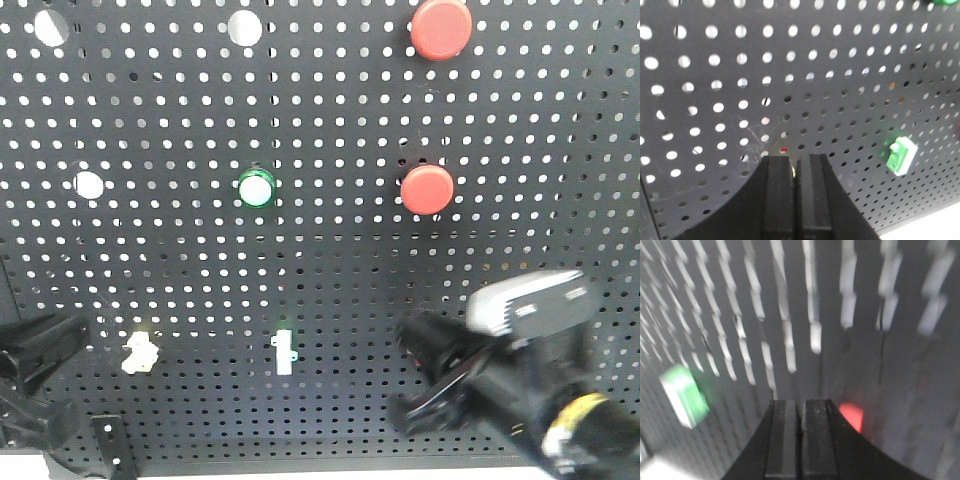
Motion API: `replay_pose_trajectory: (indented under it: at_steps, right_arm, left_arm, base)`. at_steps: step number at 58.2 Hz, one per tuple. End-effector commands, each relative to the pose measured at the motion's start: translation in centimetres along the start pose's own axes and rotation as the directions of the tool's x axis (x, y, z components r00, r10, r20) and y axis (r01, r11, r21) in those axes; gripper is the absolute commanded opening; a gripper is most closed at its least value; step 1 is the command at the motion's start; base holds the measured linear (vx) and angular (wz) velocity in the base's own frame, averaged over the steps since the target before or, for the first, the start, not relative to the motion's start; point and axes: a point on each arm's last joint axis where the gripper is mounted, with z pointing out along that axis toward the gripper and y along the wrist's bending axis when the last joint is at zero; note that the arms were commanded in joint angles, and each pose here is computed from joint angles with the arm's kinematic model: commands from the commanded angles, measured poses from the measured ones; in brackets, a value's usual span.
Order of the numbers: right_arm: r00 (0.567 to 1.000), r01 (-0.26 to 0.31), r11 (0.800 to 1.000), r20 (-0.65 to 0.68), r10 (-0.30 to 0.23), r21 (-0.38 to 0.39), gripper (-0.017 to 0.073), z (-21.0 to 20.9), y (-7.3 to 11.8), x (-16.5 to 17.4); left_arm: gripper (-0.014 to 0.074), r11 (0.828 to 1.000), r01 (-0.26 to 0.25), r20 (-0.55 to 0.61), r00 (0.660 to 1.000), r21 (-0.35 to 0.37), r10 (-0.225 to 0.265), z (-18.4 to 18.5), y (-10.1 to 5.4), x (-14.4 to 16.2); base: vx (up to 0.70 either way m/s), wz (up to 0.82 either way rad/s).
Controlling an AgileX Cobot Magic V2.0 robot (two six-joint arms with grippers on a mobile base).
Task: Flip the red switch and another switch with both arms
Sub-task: 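Move the right gripper up to the red switch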
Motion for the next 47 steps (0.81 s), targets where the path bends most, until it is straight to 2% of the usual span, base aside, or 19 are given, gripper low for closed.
replay_pose_trajectory:
  at_steps: [1,8,15,20,32,47]
  right_arm:
    - [0.999,0.005,1.000,0.035,-0.005,-0.004,-0.0006,0.1,0.1,-1.3]
    - [0.997,0.011,1.000,-0.075,-0.010,0.008,-0.0006,0.1,0.0,-0.3]
    - [0.993,0.011,1.000,-0.118,-0.009,0.014,-0.0006,0.0,0.0,0.1]
    - [0.996,0.005,1.000,-0.091,-0.004,0.012,-0.0006,-0.2,0.0,-0.3]
    - [0.997,-0.003,1.000,0.080,0.004,-0.005,-0.0006,-1.5,0.2,-2.7]
    - [0.997,-0.004,1.000,0.076,0.004,-0.001,-0.0006,-1.7,0.1,-2.8]
  left_arm:
    - [0.0002,0.999,0.000,0.126,0.992,0.050,-0.007,-0.5,-0.6,-1.9]
    - [0.0002,0.999,0.000,0.124,0.992,0.049,-0.007,-0.4,-0.6,-1.9]
    - [0.0002,0.999,0.000,0.124,0.992,0.049,-0.007,-0.4,-0.6,-1.9]
    - [0.0002,0.999,0.000,0.123,0.992,0.049,-0.007,-0.4,-0.6,-1.9]
    - [0.0002,0.999,0.001,0.118,0.993,0.047,-0.006,-0.4,-0.5,-1.9]
    - [0.0002,0.999,0.001,0.117,0.993,0.046,-0.006,-0.4,-0.5,-1.9]
  base:
    - [0.00,0.00]
    - [0.00,0.00]
    - [0.00,0.00]
    - [0.00,0.00]
    - [0.00,0.00]
    - [0.00,0.00]
